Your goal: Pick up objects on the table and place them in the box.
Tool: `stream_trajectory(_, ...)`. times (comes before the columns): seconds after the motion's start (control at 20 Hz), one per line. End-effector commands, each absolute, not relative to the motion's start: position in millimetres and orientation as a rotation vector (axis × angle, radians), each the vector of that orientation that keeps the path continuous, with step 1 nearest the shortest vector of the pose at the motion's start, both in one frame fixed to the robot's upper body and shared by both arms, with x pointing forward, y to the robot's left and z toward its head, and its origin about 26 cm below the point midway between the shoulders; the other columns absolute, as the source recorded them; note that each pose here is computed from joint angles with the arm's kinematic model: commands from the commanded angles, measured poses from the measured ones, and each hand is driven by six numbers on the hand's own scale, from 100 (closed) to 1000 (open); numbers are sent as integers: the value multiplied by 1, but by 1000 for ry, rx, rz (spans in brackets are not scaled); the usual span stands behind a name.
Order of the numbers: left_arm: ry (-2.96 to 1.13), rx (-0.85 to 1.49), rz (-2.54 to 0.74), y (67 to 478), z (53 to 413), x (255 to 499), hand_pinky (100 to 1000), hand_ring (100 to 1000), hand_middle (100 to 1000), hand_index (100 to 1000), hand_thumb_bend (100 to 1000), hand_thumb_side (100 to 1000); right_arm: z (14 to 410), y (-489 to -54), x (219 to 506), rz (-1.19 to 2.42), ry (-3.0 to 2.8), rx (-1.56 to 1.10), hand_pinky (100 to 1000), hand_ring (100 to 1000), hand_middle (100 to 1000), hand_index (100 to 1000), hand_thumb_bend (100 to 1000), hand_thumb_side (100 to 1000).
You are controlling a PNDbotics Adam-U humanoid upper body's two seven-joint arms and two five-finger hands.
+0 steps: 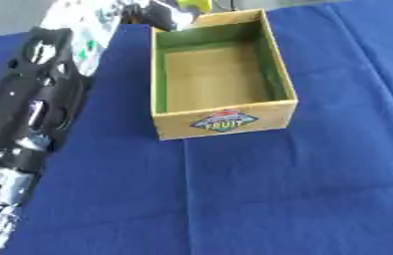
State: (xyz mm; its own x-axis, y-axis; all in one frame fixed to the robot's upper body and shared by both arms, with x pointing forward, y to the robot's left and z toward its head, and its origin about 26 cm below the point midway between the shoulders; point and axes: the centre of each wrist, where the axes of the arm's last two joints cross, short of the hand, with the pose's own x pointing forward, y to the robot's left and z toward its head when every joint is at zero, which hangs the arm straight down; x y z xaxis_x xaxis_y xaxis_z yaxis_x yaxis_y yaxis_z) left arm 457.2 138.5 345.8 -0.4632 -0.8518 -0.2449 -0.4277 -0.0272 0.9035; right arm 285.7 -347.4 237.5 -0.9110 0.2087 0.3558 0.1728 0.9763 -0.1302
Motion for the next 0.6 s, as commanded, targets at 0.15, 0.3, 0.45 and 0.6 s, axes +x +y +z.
stream_trajectory(0.15, -1857, 1416, -1547, 117, 347, 456, 282, 479, 357, 505, 100, 383, 249, -345, 284, 158, -2782, -241, 704, 720, 551, 790, 100, 1000)
stream_trajectory(0.3, -1828, 1384, -1619, 106, 333, 460, 300, 482, 359, 508, 100, 389, 250, -343, 285, 152, -2788, -229, 707, 721, 551, 790, 100, 1000)
stream_trajectory(0.45, -1802, 1348, -1664, 100, 320, 463, 313, 486, 363, 513, 100, 396, 251, -342, 285, 148, -2793, -219, 706, 721, 551, 791, 100, 1000)
stream_trajectory(0.6, -1749, 1334, -1696, 98, 308, 468, 322, 491, 371, 522, 100, 400, 252, -342, 285, 142, -2793, -217, 706, 721, 551, 790, 100, 1000)
